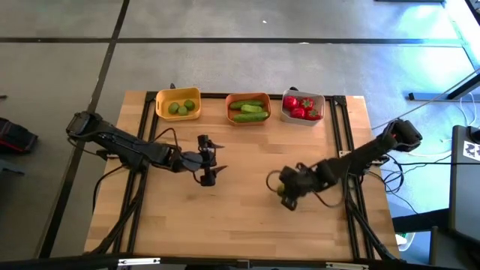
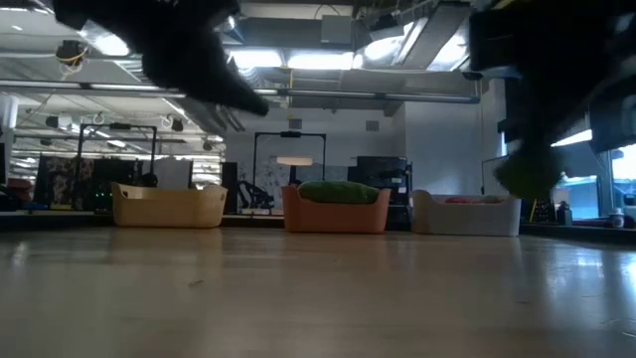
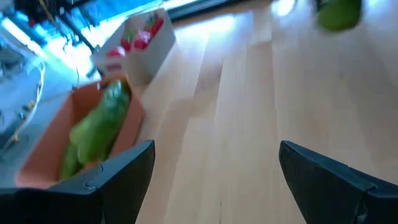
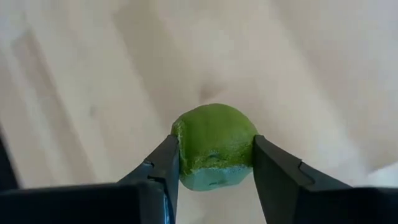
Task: Sort produce into baskets
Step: Put the lime into the yellow bin
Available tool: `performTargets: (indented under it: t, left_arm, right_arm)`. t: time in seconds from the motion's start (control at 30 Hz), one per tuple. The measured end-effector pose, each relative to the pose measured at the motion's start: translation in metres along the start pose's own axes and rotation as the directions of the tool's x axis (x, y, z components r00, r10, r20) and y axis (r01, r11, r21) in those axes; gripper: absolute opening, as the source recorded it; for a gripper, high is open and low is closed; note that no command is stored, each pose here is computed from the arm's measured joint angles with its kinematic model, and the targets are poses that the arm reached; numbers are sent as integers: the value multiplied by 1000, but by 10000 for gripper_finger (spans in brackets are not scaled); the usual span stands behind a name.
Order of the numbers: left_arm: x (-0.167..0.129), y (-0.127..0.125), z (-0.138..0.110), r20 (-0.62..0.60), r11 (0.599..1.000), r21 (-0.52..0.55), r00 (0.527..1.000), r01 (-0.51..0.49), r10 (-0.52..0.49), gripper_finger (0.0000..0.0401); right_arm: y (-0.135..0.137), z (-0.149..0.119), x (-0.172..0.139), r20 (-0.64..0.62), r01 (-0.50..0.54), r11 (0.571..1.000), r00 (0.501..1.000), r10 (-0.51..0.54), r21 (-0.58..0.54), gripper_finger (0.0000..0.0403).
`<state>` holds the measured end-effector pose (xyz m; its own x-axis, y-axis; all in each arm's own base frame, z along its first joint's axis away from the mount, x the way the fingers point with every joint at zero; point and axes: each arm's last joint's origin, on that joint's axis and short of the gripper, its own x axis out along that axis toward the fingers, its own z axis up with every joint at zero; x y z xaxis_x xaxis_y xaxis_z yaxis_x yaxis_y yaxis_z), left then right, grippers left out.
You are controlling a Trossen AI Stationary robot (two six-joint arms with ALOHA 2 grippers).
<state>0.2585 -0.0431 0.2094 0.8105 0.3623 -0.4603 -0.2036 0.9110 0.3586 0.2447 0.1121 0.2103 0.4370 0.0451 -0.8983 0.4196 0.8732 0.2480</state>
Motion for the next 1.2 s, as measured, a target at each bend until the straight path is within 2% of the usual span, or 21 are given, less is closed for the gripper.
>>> performTargets:
  t: [0.13, 0.33, 0.47, 0.57, 0.73, 0.97, 1.2]
  left_arm:
    - [-5, -1, 19, 53, 999, 50, 999, 9, -11, 340]
    - [-11, -5, 30, 90, 987, 161, 996, 15, -30, 340]
    - [-13, -9, 30, 95, 971, 239, 995, 20, -43, 340]
    - [-14, -10, 31, 97, 962, 274, 994, 20, -48, 340]
    - [-14, -10, 31, 99, 962, 273, 994, 20, -48, 340]
    - [-15, -9, 38, 167, 976, 219, 985, 2, -39, 340]
    - [-16, -7, 47, 251, 986, 163, 968, -18, -24, 340]
  right_arm:
    - [-17, 23, 0, 62, 29, 998, 998, -26, -57, 145]
    - [-38, 59, 1, 180, 13, 991, 984, 10, -130, 145]
    - [-47, 83, -1, 289, -33, 983, 953, 85, -178, 145]
    - [-49, 99, -6, 383, -99, 970, 906, 180, -222, 145]
    - [-48, 118, -16, 498, -189, 939, 808, 315, -288, 145]
    - [-40, 127, -23, 579, -230, 910, 711, 399, -346, 145]
    - [-36, 134, -17, 606, -301, 894, 658, 447, -332, 145]
